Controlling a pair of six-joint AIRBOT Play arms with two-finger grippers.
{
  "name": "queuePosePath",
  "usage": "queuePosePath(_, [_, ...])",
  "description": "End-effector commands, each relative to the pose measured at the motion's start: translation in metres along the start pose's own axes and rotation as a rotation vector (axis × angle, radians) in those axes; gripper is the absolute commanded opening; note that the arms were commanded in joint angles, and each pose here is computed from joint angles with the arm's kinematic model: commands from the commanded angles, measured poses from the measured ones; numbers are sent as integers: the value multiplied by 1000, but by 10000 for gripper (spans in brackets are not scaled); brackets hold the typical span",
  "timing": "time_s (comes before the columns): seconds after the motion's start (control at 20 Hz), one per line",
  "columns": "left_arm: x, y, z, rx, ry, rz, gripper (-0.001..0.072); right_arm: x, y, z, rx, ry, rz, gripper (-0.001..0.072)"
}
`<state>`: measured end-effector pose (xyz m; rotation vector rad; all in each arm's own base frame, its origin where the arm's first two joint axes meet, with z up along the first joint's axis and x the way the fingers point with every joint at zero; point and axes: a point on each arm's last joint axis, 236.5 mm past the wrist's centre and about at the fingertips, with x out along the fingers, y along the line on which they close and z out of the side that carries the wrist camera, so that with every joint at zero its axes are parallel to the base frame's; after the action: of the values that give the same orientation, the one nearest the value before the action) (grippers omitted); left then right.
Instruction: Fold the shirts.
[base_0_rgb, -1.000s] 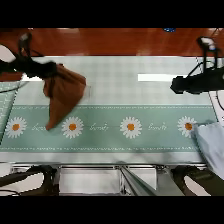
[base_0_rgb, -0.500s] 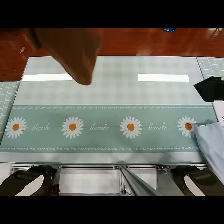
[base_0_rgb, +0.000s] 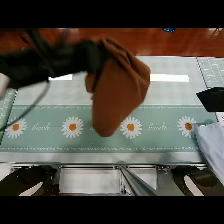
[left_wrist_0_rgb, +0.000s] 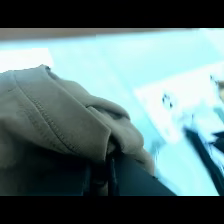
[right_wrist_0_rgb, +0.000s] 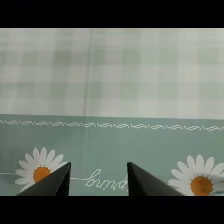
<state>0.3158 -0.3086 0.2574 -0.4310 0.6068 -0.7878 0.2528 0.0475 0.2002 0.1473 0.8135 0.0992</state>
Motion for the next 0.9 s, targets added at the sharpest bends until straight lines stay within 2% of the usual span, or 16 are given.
queuePosePath(0.0, [35, 49, -89, -117, 122, 79, 21, 19, -3, -23, 11, 74, -6, 407])
queuePosePath(0.3, [28, 171, -222, -322, 355, 343, 27, 82, 9, -73, 128, 167, 73, 407])
queuePosePath(0.35, [26, 177, -236, -339, 384, 362, 149, 93, 12, -78, 163, 166, 92, 407])
queuePosePath(0.4, [24, 181, -245, -332, 421, 375, 517, 104, 16, -85, 190, 178, 111, 408])
queuePosePath(0.55, [6, 197, -232, -306, 487, 402, 505, 131, 5, -95, 184, 228, 66, 408])
queuePosePath(0.7, [-40, 231, -176, -273, 470, 438, 505, 126, -46, -82, 127, 249, -123, 408])
queuePosePath(0.85, [-109, 285, -137, -386, 314, 570, 505, 107, -115, -75, 283, 214, -287, 408])
